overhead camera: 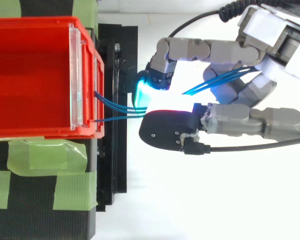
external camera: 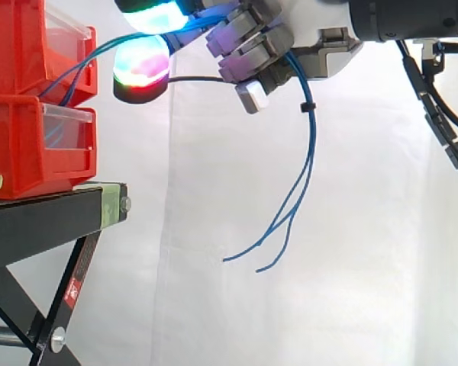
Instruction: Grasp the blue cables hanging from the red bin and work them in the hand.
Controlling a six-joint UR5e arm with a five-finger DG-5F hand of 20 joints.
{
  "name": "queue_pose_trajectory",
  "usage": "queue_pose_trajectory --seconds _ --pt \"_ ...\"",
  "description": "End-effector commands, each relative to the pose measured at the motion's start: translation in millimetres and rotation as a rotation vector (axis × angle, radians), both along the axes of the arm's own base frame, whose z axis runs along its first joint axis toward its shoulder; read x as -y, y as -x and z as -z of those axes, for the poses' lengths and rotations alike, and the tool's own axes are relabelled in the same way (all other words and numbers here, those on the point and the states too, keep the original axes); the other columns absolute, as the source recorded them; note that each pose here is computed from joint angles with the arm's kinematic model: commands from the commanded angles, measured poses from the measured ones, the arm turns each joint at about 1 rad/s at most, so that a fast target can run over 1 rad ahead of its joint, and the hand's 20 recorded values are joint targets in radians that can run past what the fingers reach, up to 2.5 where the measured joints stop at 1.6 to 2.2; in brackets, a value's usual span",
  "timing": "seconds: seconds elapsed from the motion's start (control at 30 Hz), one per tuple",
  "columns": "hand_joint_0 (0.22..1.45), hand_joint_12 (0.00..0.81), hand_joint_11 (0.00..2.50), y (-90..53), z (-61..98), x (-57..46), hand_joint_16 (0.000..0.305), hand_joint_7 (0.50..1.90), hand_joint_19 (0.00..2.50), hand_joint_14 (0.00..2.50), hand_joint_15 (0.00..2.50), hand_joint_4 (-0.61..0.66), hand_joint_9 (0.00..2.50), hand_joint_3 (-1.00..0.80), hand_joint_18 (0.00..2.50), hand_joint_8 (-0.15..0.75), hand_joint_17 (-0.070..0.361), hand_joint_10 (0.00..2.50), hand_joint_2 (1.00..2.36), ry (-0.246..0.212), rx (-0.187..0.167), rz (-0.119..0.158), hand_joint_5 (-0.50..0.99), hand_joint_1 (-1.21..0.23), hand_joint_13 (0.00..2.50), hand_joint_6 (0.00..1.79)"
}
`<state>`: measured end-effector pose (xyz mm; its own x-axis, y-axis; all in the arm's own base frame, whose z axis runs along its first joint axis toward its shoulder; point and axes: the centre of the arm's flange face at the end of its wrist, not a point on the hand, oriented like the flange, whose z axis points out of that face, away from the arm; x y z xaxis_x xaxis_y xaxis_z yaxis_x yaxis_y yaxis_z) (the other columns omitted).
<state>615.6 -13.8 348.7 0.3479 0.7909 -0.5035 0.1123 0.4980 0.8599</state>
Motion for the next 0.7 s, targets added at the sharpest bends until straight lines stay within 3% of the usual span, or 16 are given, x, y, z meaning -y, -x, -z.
queue_pose_trajectory --seconds 0.0,0.07,0.37,0.67 --pt "0.83 0.712 2.5 -0.3 0.0 -0.2 0.237 1.28 0.65 2.5 1.97 0.39 1.78 0.27 2.5 0.535 0.178 2.5 1.49 -0.001 0.002 0.0 0.4 -0.62 2.02 0.01" --pt "0.84 0.712 2.5 0.1 0.4 -0.1 0.237 1.27 0.65 2.5 1.97 0.39 1.78 0.3 2.5 0.535 0.178 2.5 1.42 0.0 -0.003 0.0 0.38 -0.64 2.02 0.01" --pt "0.87 0.712 2.5 1.1 1.4 0.0 0.237 1.26 0.65 2.5 1.97 0.38 1.78 0.34 2.5 0.535 0.178 2.5 1.4 0.004 -0.014 -0.003 0.29 -0.7 2.02 0.0" --pt "1.0 0.712 2.5 2.0 2.4 0.3 0.237 1.28 0.65 2.5 1.97 0.34 1.78 0.39 2.5 0.535 0.178 2.5 1.27 0.012 -0.026 -0.003 0.28 -0.71 2.02 0.0"
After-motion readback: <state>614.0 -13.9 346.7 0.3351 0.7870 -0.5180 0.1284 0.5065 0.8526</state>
